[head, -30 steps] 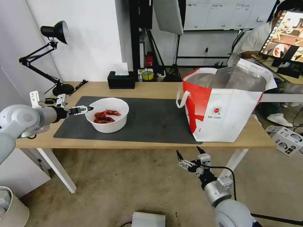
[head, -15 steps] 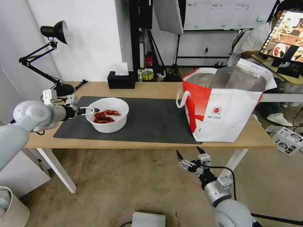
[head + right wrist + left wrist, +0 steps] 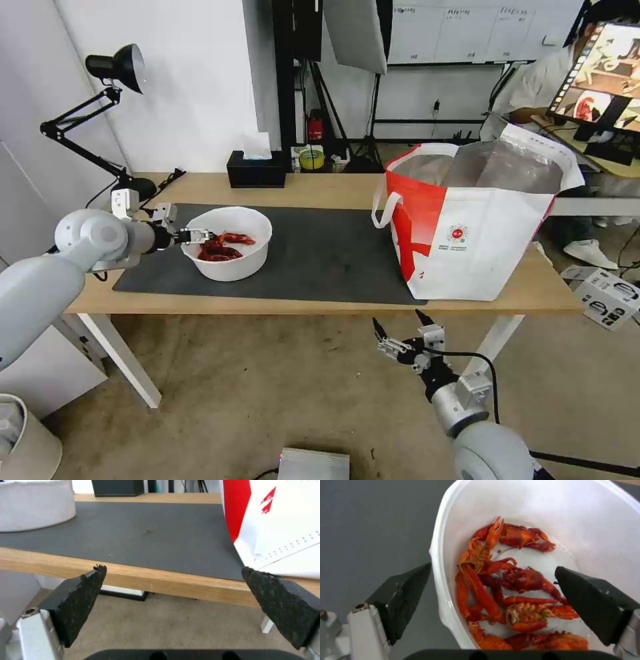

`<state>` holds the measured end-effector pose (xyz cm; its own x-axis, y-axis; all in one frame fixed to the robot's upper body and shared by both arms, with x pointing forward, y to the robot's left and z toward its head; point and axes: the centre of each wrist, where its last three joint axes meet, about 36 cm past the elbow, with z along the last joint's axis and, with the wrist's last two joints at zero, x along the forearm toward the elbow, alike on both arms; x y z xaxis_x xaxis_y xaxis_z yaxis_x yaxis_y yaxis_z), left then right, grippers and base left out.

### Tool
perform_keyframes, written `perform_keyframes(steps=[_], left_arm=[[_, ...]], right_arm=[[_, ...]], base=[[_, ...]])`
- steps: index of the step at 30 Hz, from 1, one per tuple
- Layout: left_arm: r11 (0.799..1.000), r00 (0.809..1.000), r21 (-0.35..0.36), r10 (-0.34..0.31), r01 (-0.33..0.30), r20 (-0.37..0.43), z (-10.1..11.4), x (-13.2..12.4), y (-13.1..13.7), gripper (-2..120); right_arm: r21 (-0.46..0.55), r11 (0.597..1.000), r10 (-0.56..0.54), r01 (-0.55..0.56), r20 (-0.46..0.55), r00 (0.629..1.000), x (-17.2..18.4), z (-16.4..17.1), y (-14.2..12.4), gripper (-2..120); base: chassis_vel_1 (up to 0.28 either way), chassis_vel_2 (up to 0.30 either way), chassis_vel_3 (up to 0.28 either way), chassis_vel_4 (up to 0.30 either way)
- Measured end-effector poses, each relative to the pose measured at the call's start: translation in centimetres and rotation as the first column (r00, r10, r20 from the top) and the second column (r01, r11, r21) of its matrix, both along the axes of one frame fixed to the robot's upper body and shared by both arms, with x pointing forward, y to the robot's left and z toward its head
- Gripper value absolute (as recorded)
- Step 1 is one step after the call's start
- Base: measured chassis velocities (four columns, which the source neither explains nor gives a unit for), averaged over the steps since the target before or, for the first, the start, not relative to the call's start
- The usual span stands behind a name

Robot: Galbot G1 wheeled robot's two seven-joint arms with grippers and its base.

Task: Pick up the trash from the table and place it into the takeout bag.

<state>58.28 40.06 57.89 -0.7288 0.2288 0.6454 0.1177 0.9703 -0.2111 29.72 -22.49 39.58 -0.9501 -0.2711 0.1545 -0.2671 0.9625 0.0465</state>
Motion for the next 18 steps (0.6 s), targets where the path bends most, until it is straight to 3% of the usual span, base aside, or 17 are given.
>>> perform_keyframes(steps=[11,18], left_arm=[[0.999,1.0,0.049,-0.01,0.01,-0.005,-0.7,-0.07,-0.16,97],[0.998,0.999,0.043,-0.038,0.039,-0.016,-1.03,-0.3,-0.06,75]], right_arm=[[0.0,1.0,0.0,0.0,0.0,1.0,0.0,0.0,0.0,100],[0.0,1.0,0.0,0.0,0.0,1.0,0.0,0.0,0.0,100]], base=[[0.0,0.0,0.0,0.0],[0.0,0.0,0.0,0.0]])
